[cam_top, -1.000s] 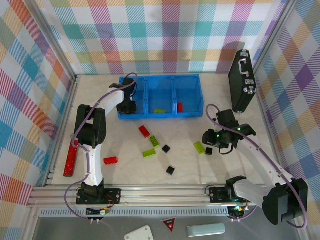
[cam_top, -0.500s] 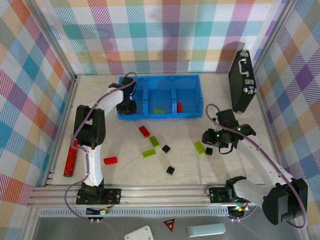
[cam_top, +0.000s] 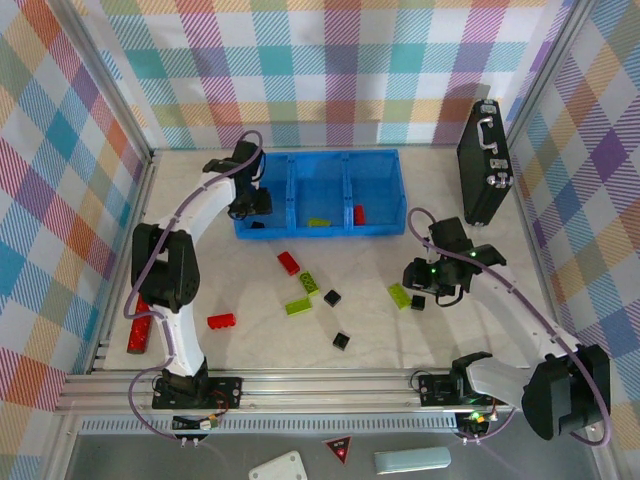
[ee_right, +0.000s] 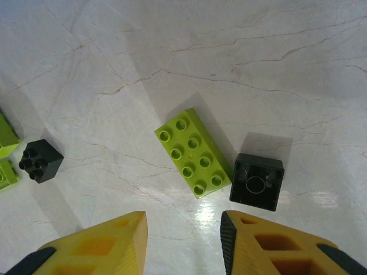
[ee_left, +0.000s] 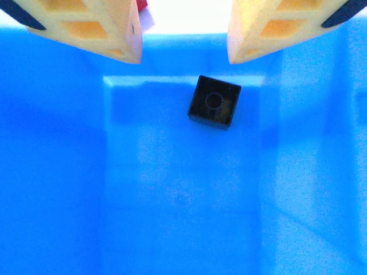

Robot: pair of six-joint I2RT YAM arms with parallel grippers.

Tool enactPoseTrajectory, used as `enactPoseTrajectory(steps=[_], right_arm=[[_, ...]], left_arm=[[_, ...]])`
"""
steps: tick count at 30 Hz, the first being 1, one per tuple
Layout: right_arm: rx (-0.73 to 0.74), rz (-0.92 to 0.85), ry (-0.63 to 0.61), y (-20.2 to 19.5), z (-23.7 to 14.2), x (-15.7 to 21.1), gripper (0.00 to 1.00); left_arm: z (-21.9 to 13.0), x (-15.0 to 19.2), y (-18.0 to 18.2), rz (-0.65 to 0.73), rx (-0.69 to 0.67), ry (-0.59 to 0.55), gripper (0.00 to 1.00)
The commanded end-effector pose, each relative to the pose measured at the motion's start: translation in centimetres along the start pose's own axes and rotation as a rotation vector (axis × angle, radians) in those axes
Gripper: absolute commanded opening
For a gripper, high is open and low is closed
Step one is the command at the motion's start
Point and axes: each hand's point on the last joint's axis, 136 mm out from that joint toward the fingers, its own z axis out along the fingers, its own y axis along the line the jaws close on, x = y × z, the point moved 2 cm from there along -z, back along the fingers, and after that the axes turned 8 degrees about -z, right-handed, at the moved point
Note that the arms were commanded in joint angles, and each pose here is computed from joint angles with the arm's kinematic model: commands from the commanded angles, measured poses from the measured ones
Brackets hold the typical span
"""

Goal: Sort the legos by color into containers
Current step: Place the lego in the container, then pick up the lego from the center of the table.

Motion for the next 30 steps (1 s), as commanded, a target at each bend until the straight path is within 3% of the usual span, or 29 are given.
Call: enactPoseTrajectory(steps=[1, 6, 19, 30], right_arm=[[-0.021, -0.01, 0.023, 0.4, 0.5, 0.0, 0.41], [-0.023, -0.029, 0.067, 0.8, 1.3, -0.2, 0.4], [0.18, -0.239, 0.206, 0.7, 3.4, -0.9, 0.42], [0.195, -0.359, 0.304, 2.1, 5.1, -1.7, 0.47]], left_arm=[[-2.1, 0.6, 0.6, -0.011, 0.015, -0.008, 0.43], [-3.9, 1.7, 1.4, -0.023, 0.043, -0.016, 0.43], [-8.5, 4.8, 6.7, -0.023, 0.008, -0.048, 0.45], [-7.6, 7.0, 7.5, 0.105, 0.041, -0.101, 0.48]])
